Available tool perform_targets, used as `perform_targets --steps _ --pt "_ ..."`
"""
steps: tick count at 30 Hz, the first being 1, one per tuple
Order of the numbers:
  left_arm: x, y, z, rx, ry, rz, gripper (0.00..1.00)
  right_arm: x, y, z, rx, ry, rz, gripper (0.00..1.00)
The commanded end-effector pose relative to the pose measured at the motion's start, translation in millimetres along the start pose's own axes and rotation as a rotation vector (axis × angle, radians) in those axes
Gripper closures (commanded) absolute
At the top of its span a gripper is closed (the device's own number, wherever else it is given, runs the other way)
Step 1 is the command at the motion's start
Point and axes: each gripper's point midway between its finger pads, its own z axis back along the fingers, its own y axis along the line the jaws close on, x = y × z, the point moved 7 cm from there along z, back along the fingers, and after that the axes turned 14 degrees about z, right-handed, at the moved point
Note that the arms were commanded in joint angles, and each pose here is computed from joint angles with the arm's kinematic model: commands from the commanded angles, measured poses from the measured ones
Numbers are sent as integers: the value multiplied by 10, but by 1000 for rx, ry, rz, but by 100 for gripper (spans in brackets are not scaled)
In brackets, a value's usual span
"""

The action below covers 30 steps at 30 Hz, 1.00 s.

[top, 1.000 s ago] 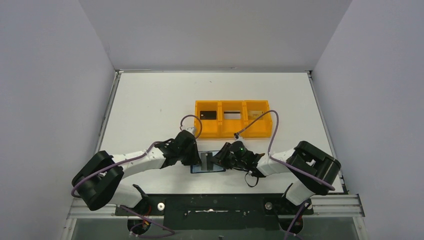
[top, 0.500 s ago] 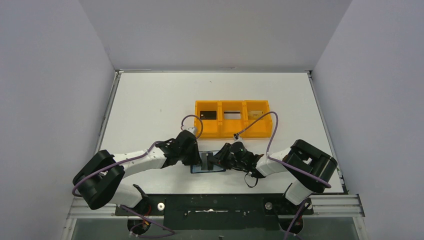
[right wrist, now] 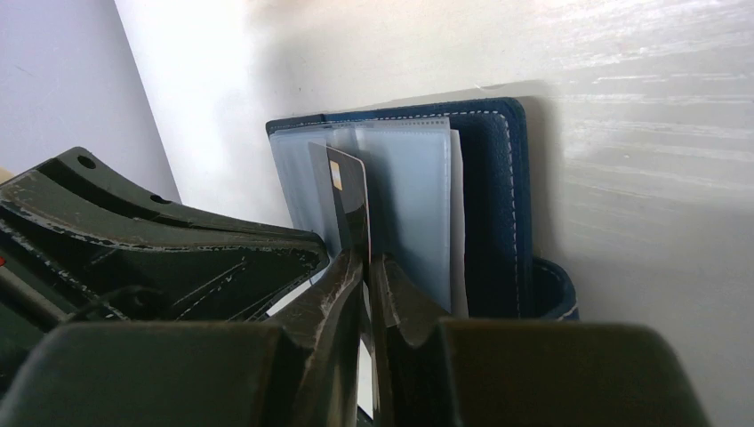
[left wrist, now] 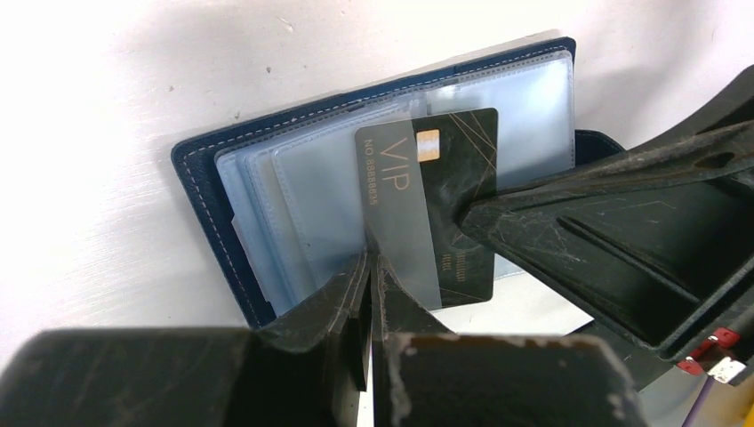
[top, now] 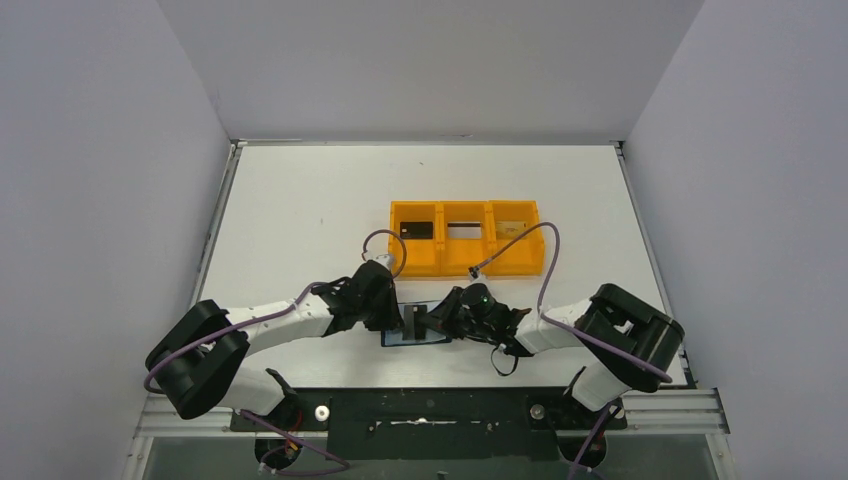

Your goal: Take the credit cards out of the card holder

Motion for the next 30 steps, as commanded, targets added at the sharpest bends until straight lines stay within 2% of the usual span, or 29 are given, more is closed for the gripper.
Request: perform_targets --steps 1,7,12,21,30 --pt "-106 338 6 189 21 -31 98 57 -39 67 -63 -41 36 98" --pt "-66 332 68 186 -24 -22 96 134 -47 192 -106 -78 54 100" --pt "-11 277 123 163 -69 -2 86 217 28 314 -99 -121 74 100" --pt "148 47 393 56 -167 6 63 316 141 453 -34 -198 101 100" --pt "386 162 675 111 -287 40 39 344 286 480 34 -228 149 100"
